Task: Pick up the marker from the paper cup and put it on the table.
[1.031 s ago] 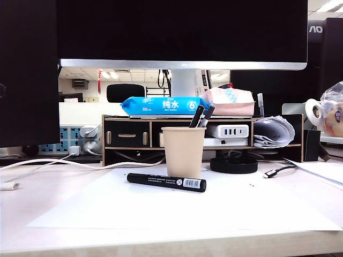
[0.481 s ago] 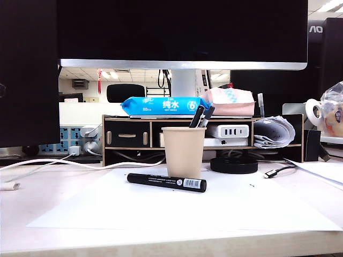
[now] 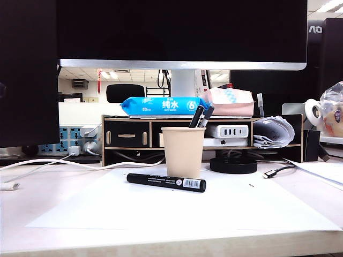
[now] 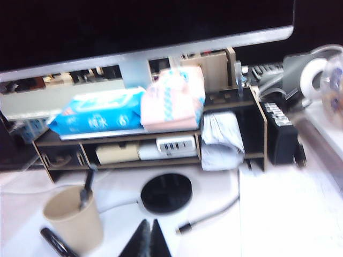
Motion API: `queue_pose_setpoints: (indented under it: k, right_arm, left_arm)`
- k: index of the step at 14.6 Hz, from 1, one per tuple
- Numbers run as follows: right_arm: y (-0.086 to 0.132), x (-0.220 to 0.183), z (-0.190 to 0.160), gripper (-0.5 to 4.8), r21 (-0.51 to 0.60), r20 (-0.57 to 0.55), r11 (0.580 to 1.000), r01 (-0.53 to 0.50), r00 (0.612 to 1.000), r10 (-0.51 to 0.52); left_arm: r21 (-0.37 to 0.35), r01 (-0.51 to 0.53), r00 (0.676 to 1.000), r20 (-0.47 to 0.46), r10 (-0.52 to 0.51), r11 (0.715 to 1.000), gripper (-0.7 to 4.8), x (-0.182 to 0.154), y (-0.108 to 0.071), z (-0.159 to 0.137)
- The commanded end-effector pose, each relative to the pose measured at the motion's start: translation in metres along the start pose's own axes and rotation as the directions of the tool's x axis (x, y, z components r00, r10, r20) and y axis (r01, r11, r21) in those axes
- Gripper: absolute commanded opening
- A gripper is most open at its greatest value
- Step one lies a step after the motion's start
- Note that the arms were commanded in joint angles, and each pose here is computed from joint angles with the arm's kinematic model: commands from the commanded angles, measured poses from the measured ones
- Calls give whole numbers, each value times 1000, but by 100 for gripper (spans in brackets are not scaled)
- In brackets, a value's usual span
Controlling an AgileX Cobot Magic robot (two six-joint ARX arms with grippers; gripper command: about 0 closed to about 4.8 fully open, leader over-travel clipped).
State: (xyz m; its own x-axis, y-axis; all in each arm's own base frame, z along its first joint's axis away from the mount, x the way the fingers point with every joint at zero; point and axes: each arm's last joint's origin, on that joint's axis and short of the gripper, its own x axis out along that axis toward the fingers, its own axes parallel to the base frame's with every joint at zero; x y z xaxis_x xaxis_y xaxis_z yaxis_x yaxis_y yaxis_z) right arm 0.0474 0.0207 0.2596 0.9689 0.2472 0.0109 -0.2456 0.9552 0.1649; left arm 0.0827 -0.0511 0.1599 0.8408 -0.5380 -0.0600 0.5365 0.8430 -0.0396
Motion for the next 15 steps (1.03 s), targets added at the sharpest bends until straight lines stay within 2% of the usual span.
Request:
queue_pose_setpoints:
  k: [1,3,8,11,15]
  right_arm:
    - [3,3,-12,-6,26,-86,992,-121,989,122]
    - [5,15,-39,-6,95,-147,986,-136,978,149]
    - [3,35,-95,-6,83,-205,988,-127,968,142]
    - [2,36,-108,-6,75,-237,990,-120,962,135]
    - [2,36,-107,-4,77,-234,989,-123,962,138]
  left_arm:
    - [2,4,1000,14,-4,1000,-4,0,0,2]
    - [2,4,1000,14,-4,1000,-4,0,0,2]
    - [2,4,1000,14,-4,1000,-4,0,0,2]
    - [2,4,1000,14,-4,1000,-5,0,0,2]
    - [2,4,1000,14,-4,1000,-4,0,0,2]
